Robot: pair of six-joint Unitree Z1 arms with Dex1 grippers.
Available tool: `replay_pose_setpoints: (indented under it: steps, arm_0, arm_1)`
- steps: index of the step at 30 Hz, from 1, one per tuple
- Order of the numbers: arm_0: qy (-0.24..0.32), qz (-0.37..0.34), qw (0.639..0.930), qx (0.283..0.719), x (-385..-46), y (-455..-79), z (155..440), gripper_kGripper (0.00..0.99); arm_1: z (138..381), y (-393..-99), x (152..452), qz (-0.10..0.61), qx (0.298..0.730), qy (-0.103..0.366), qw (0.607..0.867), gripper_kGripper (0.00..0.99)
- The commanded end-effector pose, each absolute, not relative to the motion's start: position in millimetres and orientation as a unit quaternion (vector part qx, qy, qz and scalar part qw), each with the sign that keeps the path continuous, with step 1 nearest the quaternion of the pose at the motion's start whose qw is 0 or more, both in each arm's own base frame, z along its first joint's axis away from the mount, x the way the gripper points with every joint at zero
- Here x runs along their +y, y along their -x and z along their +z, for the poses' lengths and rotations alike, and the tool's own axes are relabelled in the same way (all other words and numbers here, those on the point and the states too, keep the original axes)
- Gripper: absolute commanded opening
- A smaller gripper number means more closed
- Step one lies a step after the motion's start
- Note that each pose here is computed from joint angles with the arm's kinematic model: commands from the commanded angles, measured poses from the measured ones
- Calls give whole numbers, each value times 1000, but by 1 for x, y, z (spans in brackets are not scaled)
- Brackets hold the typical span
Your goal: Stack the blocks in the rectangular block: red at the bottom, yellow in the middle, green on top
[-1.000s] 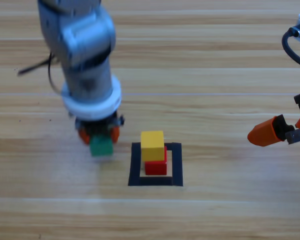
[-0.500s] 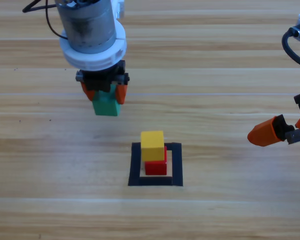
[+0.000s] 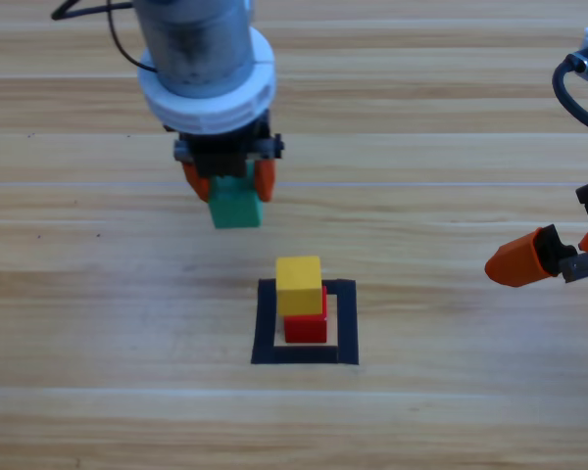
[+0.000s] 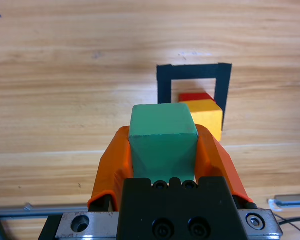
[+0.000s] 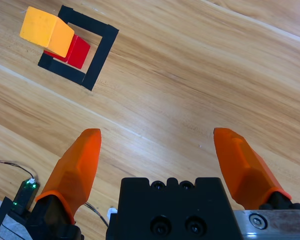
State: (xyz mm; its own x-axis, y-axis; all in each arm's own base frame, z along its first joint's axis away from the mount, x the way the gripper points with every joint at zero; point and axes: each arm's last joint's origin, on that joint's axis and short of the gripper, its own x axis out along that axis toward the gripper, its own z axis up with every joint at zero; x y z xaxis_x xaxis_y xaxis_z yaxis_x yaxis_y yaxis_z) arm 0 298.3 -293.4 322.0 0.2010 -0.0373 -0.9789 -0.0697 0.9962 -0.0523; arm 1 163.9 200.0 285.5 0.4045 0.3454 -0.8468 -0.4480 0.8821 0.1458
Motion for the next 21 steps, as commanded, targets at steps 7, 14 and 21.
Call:
replay_pose_setpoints:
  steps: [7,14,21]
  arm_0:
    - [15,12,757,653,-352,-266,290,64]
    - [10,11,757,654,-363,-266,283,64]
    - [0,13,755,656,-366,-269,274,64]
  arm_1:
    - [271,-170,201,230,505,50,830,990]
    - [271,-170,202,230,507,51,830,990]
    - [269,-170,202,229,508,52,829,990]
